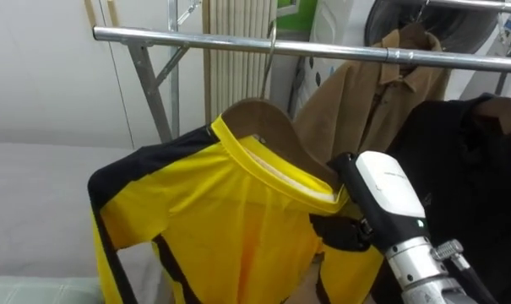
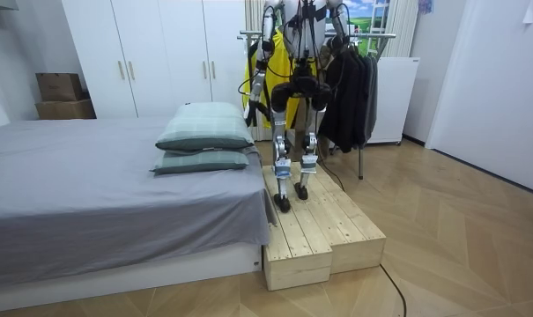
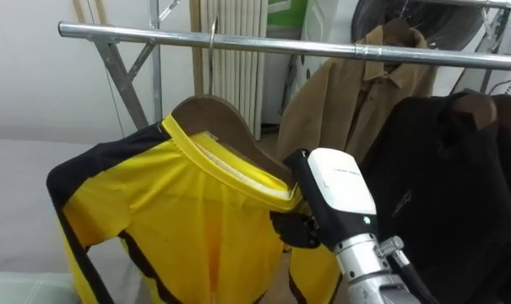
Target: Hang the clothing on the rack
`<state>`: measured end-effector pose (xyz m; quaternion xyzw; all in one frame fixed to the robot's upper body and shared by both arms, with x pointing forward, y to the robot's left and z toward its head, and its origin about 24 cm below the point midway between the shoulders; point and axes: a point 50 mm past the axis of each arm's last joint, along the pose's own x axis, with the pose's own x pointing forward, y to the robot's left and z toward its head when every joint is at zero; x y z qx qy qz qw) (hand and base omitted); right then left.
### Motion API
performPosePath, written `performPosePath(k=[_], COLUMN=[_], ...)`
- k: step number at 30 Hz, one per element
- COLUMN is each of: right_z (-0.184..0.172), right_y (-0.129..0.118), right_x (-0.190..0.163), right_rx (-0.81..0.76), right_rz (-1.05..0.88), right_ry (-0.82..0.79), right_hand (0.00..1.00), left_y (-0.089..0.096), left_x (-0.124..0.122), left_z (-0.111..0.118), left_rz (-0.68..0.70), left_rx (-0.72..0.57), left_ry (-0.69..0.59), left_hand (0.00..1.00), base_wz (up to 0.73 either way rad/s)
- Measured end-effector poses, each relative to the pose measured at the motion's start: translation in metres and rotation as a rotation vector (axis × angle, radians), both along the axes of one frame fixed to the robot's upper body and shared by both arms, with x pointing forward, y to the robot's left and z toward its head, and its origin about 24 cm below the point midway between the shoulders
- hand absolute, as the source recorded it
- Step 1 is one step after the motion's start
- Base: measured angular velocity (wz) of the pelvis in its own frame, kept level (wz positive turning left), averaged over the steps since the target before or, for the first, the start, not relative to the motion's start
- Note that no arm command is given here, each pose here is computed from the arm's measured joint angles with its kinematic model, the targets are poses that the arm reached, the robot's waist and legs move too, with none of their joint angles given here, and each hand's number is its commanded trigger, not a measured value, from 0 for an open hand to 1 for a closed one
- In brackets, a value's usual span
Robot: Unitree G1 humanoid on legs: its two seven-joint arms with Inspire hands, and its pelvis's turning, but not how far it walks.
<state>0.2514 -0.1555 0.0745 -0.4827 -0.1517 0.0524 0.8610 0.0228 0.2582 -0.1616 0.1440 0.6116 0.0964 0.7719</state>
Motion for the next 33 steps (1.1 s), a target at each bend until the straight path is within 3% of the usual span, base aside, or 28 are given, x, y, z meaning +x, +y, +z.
performPosePath(k=[10, 13, 26, 33], right_z=[-0.008, -0.007, -0.001, 0.001], right_y=[-0.014, -0.016, -0.025, -0.026], right_x=[0.001, 0.002, 0.005, 0.007], right_rx=[-0.01, -0.012, 0.024, 0.012], right_rz=[-0.017, -0.029, -0.067, -0.073], right_ry=[0.073, 0.07, 0.051, 0.045], right_hand=[1.0, 1.0, 1.0, 1.0], left_y=[0.001, 0.001, -0.006, -0.007], left_x=[-0.029, -0.025, 0.035, 0.036], left_z=[0.0, 0.0, 0.002, 0.002], left_rz=[0.004, -0.001, -0.021, -0.03], left_rx=[-0.007, -0.017, -0.067, -0.083], left_ry=[0.082, 0.074, -0.081, -0.081], left_hand=[0.0, 0.0, 0.0, 0.0], base_wz=[-0.07, 0.08, 0.04, 0.01])
